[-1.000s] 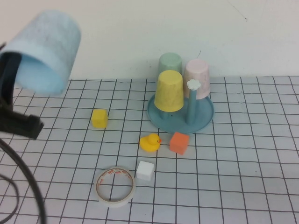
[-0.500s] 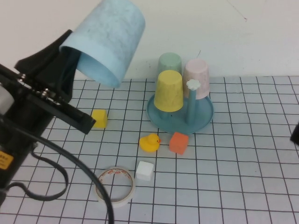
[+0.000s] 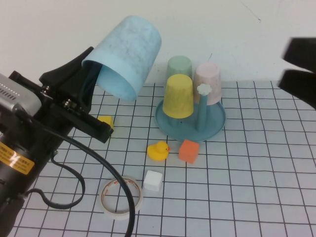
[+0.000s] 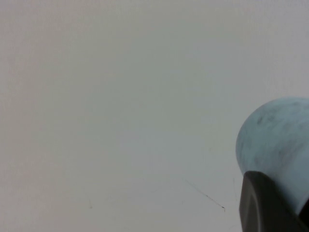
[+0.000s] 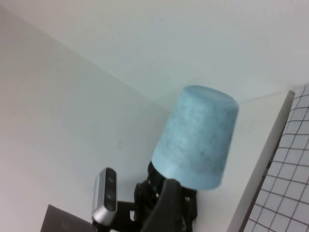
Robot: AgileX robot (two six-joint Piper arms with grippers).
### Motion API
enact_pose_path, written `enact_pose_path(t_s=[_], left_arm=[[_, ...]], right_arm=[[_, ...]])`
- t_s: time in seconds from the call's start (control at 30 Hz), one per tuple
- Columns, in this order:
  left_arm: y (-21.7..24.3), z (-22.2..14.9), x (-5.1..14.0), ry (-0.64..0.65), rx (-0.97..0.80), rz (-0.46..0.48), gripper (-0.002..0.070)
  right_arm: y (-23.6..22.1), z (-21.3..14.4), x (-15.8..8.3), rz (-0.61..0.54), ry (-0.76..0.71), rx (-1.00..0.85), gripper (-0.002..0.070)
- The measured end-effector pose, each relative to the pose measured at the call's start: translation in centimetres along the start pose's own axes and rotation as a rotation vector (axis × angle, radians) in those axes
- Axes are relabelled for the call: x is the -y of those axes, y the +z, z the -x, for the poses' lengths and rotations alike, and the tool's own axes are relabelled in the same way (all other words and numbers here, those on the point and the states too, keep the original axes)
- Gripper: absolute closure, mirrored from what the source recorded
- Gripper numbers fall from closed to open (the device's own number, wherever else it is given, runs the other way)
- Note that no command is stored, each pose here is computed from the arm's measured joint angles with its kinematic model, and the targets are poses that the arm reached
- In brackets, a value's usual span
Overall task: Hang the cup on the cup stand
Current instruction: Adjust the cup with two arms
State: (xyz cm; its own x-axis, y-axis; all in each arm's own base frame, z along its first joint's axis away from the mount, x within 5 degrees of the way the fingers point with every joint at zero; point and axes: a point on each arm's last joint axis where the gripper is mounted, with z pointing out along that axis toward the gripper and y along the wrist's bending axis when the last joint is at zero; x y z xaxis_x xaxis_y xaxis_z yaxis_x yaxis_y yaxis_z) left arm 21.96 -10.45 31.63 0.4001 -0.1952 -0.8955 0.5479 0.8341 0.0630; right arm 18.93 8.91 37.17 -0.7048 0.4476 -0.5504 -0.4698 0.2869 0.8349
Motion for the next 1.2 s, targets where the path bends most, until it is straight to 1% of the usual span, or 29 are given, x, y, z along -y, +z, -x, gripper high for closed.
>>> enact_pose_path(t_s=[0.17,0.27,0.5,0.67,0.87,1.2], left_arm=[[0.0,-0.1,-0.2,-0.011,-0.002,0.020,0.0671],[0.0,-0.1,-0.2,-0.011,-0.002,0.022,0.0671],[0.0,-0.1,-0.2,-0.011,-0.002,0.022,0.0671],[0.0,-0.1,-0.3,-0.013,0.001,0.027,0.0671],[0.0,-0.1,-0.5,-0.027,0.006,0.053,0.0671],[0.0,-0.1,-0.6,-0.030,0.008,0.067,0.0671]], right_arm=[[3.6,0.5,-0.4,-0.010,0.008,-0.033,-0.0015],[6.1,0.7,0.1,-0.019,0.034,-0.068,-0.0015],[11.9,0.8,0.6,0.015,0.086,-0.170,-0.0015],[14.9,1.2,0.8,0.038,0.086,-0.197,-0.0016],[16.8,2.0,1.6,0.039,0.094,-0.196,-0.0016],[17.4,1.9,2.1,0.033,0.101,-0.201,-0.0017]])
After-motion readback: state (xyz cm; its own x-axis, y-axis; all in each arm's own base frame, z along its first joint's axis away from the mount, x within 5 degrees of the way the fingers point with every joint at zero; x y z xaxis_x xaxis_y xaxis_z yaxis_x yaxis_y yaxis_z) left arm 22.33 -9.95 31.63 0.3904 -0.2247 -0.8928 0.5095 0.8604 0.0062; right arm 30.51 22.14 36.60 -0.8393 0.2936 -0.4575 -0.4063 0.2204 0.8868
